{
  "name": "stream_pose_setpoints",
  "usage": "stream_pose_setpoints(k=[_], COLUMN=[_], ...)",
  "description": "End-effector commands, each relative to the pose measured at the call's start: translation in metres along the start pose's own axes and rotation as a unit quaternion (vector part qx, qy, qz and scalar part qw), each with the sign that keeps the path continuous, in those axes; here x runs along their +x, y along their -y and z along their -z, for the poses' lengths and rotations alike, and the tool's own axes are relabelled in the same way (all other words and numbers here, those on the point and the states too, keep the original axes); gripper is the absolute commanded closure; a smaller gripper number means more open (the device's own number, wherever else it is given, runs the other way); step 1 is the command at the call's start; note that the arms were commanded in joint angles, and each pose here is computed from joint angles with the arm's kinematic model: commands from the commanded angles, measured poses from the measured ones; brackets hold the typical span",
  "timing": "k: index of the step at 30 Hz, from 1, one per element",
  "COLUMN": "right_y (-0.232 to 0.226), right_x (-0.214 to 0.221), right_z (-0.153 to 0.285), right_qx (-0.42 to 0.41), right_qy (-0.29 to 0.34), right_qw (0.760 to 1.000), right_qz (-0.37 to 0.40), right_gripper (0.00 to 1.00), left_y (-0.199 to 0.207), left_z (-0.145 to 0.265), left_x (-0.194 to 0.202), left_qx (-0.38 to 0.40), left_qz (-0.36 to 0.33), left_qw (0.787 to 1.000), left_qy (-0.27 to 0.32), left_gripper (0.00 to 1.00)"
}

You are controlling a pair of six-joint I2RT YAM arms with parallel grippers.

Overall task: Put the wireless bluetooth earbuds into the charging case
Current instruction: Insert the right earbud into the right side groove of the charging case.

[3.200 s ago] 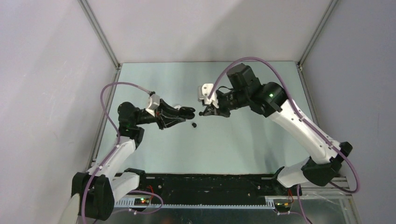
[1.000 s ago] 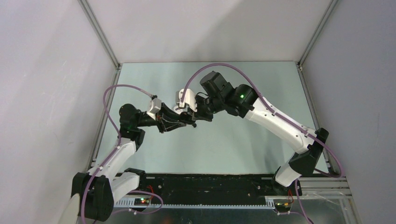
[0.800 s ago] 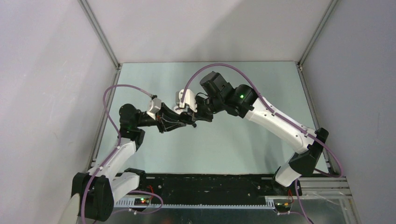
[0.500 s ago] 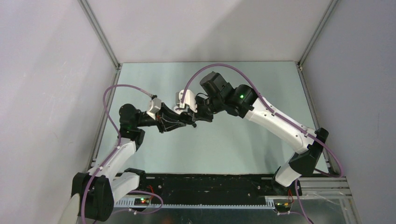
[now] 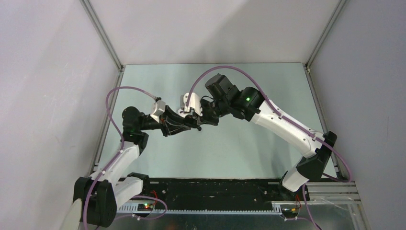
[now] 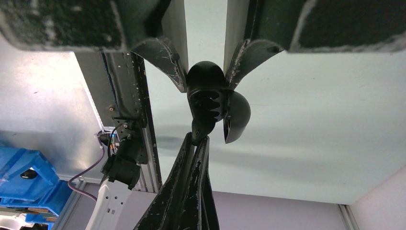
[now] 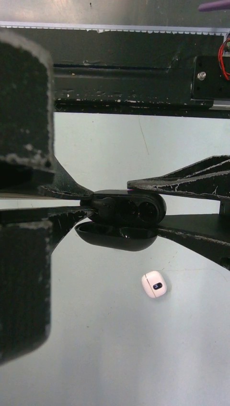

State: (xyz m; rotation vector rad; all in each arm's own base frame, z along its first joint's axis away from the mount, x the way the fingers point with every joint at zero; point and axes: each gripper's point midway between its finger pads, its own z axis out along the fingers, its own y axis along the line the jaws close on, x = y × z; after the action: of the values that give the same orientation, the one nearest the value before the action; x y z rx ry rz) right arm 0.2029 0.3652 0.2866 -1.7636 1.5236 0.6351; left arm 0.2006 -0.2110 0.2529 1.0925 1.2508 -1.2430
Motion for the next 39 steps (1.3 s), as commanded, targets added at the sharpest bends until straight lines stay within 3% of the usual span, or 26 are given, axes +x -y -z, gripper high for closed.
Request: stream_pose_setpoints(k=[1, 22, 39], right_y=[-0.014, -0.016, 0.002], right_x=[-0.010, 0.000, -0.010], right_z=[0.011, 0.009, -0.006], right_qx=[-0.023, -0.043, -0.003], right_qy=[0.021, 0.019, 0.019], right_qw=[0.999, 0.999, 1.000], right_qz=[0.013, -0.008, -0.019], right_gripper=[1.00, 1.00, 1.00], left_y=[-0.004, 0.001, 0.002], left_z=[0.001, 0.003, 0.003], left_x=[-0.002, -0.007, -0.008], left_qx=[-0.011, -0.006, -0.003], left_qz=[0.000, -0.062, -0.075], left_qw=[1.000, 0.998, 0.997], left_qy=[0.005, 0.008, 0.007], left_gripper=[1.00, 1.00, 1.00])
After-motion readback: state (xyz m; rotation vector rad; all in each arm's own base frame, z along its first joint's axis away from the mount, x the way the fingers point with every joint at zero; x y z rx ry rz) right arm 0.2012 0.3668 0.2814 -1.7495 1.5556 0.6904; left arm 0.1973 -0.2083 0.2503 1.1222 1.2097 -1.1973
